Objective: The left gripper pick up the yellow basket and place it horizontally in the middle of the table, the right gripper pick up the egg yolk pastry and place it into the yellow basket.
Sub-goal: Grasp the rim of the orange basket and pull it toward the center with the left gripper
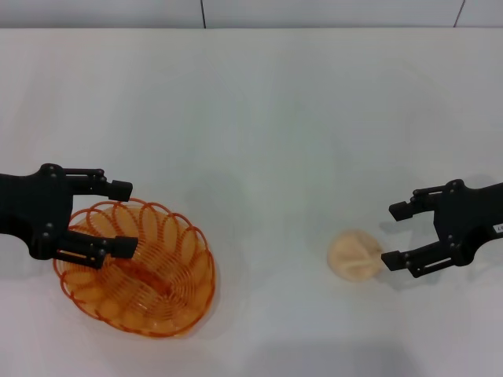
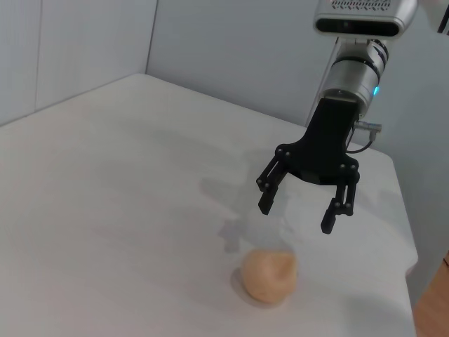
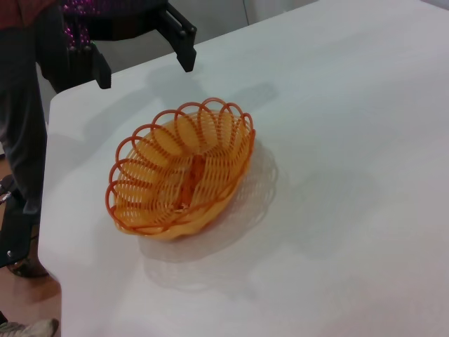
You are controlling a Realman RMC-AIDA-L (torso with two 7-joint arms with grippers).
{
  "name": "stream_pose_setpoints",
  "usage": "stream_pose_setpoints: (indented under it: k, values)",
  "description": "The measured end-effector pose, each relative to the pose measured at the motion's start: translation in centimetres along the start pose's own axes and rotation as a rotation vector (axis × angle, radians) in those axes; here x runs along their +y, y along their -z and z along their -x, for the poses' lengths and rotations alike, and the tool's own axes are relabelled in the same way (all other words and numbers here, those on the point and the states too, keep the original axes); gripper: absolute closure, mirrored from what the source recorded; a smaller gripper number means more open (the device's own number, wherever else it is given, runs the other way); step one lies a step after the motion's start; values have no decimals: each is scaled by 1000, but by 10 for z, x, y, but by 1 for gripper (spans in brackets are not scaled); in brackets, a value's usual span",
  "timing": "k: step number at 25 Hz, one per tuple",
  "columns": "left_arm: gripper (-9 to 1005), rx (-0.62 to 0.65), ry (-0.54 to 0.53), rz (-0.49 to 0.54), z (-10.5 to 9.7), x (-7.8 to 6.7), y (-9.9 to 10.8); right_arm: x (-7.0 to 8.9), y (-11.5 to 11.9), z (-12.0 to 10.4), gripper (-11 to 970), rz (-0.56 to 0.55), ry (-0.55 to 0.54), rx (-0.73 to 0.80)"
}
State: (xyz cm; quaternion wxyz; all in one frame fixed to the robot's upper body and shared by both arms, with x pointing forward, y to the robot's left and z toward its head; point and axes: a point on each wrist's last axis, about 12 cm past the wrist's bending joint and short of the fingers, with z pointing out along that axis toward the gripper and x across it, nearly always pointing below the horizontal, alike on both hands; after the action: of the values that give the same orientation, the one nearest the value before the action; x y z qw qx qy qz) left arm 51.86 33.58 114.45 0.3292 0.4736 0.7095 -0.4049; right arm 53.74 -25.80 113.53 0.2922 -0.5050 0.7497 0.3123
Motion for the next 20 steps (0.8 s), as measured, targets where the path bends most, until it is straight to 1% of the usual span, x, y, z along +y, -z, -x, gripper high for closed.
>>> stream_pose_setpoints:
  k: [20]
  values:
    - [122, 0, -2, 3, 1, 1, 0, 0, 1, 3, 125, -3, 11, -3]
